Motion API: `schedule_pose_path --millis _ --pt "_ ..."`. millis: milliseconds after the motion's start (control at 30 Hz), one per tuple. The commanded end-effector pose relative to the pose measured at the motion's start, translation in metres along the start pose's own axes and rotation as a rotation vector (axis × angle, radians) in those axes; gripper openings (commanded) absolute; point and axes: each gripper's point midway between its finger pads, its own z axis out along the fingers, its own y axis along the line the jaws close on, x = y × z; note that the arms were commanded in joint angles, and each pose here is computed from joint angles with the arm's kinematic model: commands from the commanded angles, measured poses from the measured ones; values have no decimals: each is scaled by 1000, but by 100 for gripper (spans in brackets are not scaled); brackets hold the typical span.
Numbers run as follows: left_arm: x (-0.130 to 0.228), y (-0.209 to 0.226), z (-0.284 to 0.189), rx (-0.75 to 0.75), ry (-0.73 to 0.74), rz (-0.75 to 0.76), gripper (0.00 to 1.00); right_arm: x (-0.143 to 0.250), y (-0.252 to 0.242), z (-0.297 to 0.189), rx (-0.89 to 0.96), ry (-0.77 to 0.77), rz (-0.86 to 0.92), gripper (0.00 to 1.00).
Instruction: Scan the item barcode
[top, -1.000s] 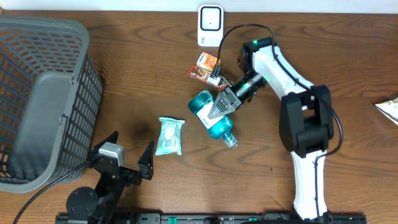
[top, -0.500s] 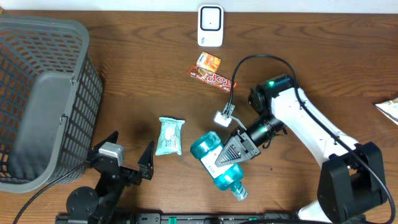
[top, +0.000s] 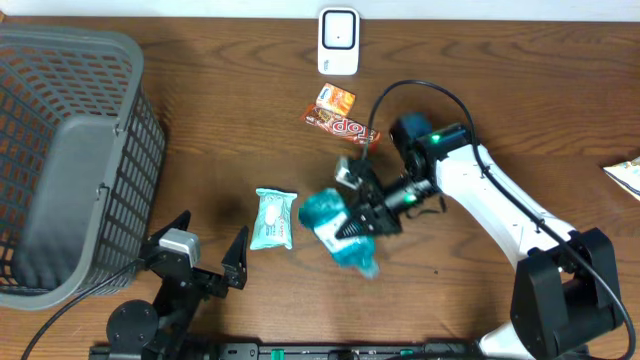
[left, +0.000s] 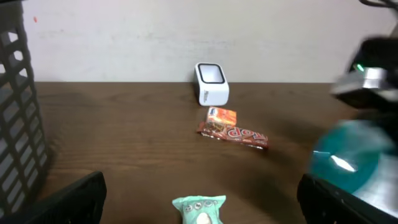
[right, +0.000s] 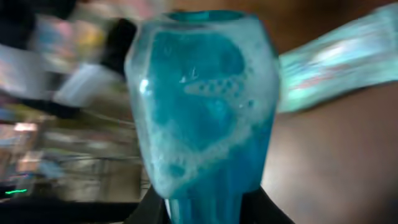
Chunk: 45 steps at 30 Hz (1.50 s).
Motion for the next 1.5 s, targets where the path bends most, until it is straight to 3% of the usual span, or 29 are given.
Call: schedule_pose_path --millis 0,167,433,900,1467 --pt "0 -3 0 16 0 -11 98 -5 -49 -13 293 32 203 1" --pt "0 -3 0 16 0 -11 98 -23 -103 -38 599 19 65 1" --pt "0 -3 0 16 0 -11 98 -41 -141 -77 935 74 -66 1" --pt "0 -3 0 16 0 -11 98 -111 -153 -115 1168 30 -360 1" --pt "0 -3 0 16 0 -11 98 -180 -280 -136 1520 285 -551 1"
